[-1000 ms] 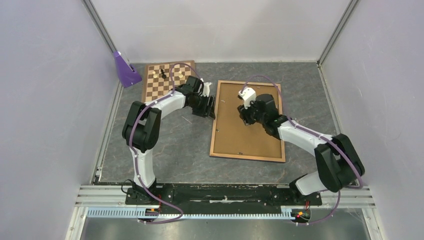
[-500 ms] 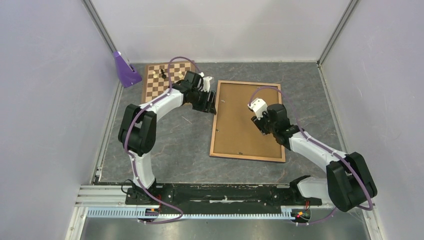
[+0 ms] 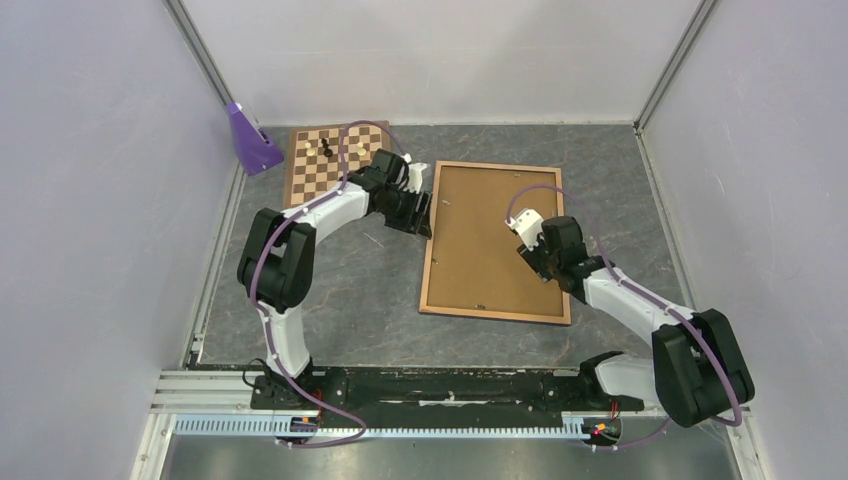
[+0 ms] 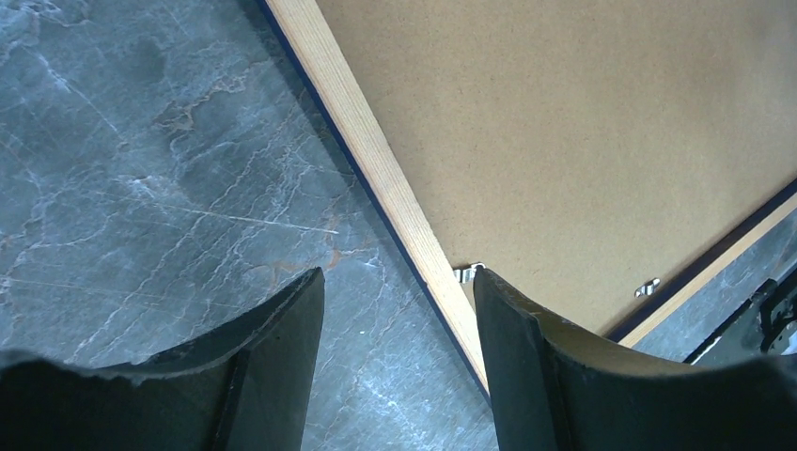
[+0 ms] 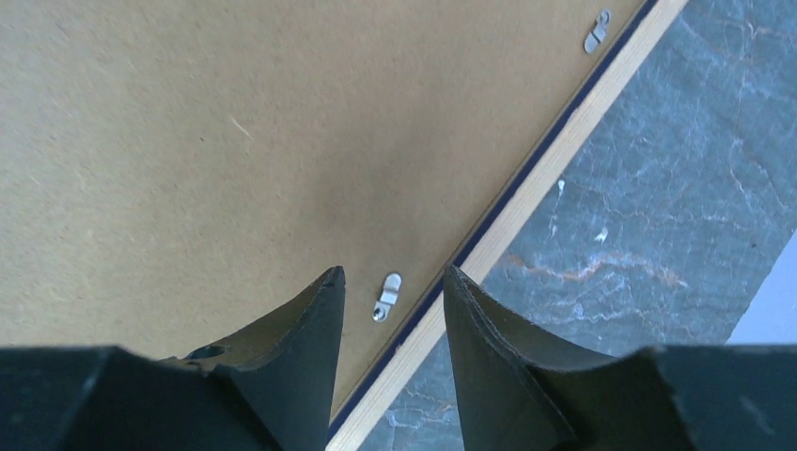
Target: Put the photo into the frame
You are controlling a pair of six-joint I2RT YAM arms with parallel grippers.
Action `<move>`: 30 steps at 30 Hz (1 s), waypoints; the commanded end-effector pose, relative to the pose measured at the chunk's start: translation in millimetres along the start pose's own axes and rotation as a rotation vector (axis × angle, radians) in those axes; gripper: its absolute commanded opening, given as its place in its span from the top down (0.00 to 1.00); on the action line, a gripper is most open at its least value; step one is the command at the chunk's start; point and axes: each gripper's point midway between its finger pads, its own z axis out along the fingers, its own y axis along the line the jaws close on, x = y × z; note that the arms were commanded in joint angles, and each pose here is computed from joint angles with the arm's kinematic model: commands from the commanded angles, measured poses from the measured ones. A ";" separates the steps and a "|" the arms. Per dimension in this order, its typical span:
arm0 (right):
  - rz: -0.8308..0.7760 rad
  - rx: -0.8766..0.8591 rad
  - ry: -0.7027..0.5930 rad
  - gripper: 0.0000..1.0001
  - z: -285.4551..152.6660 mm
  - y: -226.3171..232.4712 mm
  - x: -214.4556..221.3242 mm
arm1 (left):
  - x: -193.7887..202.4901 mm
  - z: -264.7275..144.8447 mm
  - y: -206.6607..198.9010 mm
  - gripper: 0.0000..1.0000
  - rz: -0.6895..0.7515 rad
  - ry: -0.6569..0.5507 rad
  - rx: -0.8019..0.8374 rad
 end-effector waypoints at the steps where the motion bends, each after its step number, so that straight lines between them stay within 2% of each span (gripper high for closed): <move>1: -0.010 0.054 0.003 0.54 -7.9 -12.9 5.1 | -3.1 -5.3 -10.9 0.34 0.066 -0.026 0.014; 12: 0.017 0.082 0.004 0.54 -11.9 -22.4 11.6 | 8.2 11.4 -19.9 0.34 0.061 -0.002 -0.056; 18: 0.028 0.085 0.002 0.54 -13.6 -25.0 11.9 | -8.1 19.8 -6.9 0.35 0.076 -0.029 -0.173; 22: 0.036 0.082 -0.001 0.54 -14.0 -24.8 12.6 | -16.0 26.5 -1.7 0.36 0.073 -0.044 -0.194; 27: 0.039 0.082 -0.002 0.54 -13.6 -26.3 12.4 | -18.5 39.9 0.7 0.40 0.052 -0.027 -0.189; 30: 0.042 0.084 -0.006 0.54 -13.9 -27.6 12.1 | -17.6 44.8 0.1 0.46 0.041 -0.018 -0.179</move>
